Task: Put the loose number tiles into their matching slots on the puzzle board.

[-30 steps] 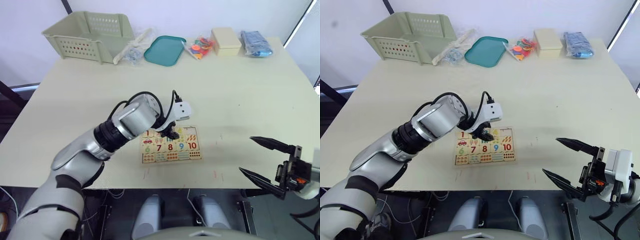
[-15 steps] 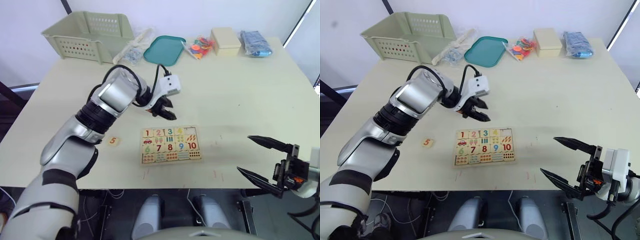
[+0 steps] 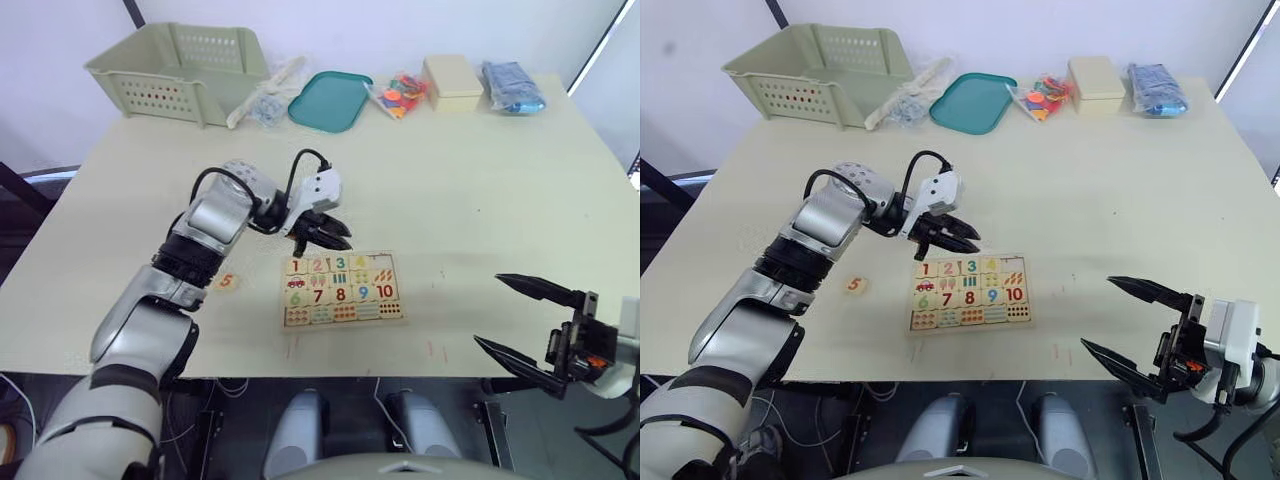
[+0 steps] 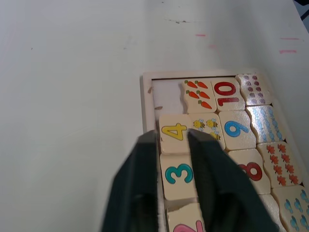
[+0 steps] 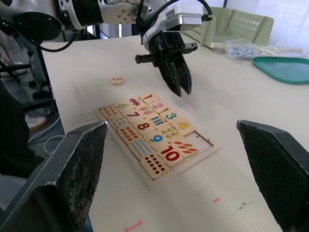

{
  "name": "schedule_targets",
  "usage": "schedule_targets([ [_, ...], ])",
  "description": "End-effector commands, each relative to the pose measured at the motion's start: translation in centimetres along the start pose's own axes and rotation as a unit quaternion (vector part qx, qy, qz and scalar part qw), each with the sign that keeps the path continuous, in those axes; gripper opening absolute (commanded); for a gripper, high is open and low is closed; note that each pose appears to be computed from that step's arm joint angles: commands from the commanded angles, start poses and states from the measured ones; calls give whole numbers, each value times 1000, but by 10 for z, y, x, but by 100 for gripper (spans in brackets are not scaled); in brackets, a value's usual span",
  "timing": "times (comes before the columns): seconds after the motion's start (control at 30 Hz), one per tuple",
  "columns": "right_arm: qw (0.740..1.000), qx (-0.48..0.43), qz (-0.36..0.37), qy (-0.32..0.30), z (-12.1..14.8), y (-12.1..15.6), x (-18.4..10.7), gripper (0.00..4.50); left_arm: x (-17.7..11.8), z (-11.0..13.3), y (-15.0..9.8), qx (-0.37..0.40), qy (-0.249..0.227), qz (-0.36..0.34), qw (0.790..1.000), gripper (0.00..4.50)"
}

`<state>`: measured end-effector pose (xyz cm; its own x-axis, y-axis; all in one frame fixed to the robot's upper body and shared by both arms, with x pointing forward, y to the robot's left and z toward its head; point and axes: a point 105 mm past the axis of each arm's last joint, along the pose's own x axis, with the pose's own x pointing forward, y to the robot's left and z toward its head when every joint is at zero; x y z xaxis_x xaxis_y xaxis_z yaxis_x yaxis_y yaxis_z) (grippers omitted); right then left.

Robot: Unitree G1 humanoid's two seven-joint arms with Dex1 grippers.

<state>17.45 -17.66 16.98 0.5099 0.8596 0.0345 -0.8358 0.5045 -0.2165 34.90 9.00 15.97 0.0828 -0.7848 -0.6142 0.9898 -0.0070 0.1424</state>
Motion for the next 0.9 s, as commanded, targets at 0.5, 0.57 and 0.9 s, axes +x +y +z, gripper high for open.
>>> schedule_targets([
  [0.5,1000,-17,5,-11,8,3,2,450,8,-7,-7,25,-1,3,1000,2],
  [0.57,1000,-17,4,-10,8,2,1,450,9,-9,-7,25,3,2,1000,2],
  [0.9,1000,-15,7,-10,9,3,2,450,11,-19,-7,17,29,7,999,2],
])
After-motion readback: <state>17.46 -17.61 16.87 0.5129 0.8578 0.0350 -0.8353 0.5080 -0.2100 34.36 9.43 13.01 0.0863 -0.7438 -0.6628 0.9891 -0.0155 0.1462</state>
